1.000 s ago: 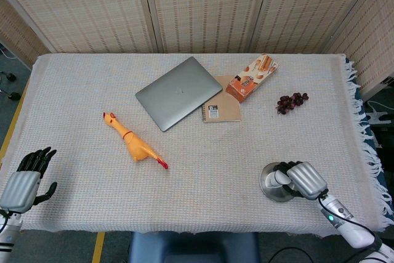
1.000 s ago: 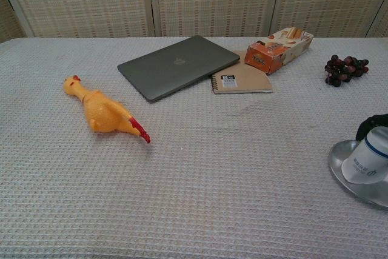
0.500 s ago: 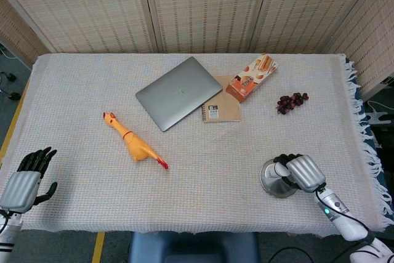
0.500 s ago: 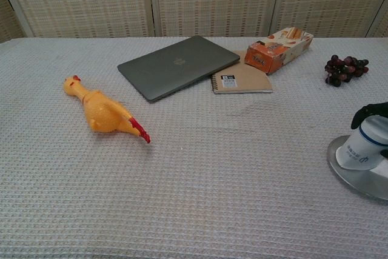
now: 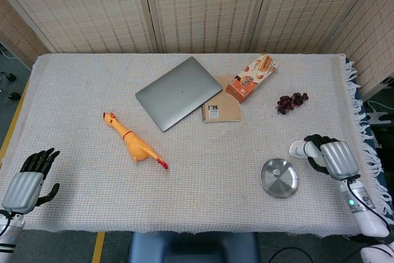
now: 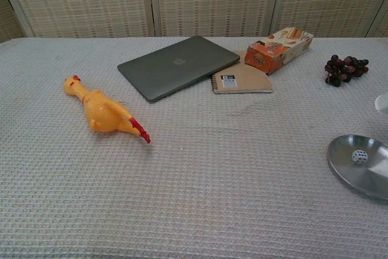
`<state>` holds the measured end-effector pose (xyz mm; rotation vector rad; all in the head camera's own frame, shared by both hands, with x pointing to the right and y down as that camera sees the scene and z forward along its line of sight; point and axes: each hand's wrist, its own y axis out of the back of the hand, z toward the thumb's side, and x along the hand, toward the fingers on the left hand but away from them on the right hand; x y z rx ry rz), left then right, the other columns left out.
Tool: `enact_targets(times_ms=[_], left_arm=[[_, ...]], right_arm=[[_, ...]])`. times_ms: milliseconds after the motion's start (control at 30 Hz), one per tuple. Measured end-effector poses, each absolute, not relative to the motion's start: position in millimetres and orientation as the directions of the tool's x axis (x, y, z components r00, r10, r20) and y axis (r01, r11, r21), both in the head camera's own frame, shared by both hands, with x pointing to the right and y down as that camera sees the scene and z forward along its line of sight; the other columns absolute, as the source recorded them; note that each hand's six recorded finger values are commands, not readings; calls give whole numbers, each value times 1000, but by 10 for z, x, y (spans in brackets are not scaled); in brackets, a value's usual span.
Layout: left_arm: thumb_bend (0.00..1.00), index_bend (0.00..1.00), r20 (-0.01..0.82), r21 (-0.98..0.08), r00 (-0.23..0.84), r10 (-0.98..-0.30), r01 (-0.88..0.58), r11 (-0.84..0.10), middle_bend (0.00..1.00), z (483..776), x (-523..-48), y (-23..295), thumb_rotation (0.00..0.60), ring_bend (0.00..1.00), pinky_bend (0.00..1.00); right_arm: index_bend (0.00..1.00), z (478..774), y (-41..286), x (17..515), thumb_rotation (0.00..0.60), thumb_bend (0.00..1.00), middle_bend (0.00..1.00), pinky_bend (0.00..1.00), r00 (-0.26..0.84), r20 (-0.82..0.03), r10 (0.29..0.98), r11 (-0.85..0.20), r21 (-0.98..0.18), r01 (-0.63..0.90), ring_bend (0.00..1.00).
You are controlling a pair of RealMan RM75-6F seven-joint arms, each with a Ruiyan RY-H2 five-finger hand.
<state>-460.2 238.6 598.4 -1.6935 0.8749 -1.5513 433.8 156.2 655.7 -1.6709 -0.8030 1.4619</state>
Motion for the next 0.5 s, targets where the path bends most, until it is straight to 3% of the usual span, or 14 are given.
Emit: enact_targets(times_ms=[200, 300, 367, 500], left_arm=[[397, 0, 550, -833, 58, -833, -33, -552, 0, 6002, -4612, 2388, 600, 0, 77], [396, 0, 548, -835, 55, -835, -32, -550, 0, 6001, -4619, 2385, 600, 0, 77], [396, 0, 550, -833, 55, -833, -32, -552, 0, 6006, -4619, 2385, 600, 0, 78], [396, 0, 554, -830, 58, -830, -31, -556, 0, 6018, -4615, 2384, 600, 0, 78]], right_arm=[[485, 6909, 1468, 4560, 600, 286, 401, 489, 38, -595, 803, -590, -802, -92, 295], [217, 6968, 1493, 4529, 600, 285, 253, 388, 36, -609, 792, -604, -791, -98, 187], [30, 6954, 1525, 4525, 600, 285, 94, 274, 41, -614, 789, -608, -788, -94, 62], [0, 6909, 1618, 4512, 600, 285, 0, 144, 50, -631, 774, -628, -776, -67, 0]])
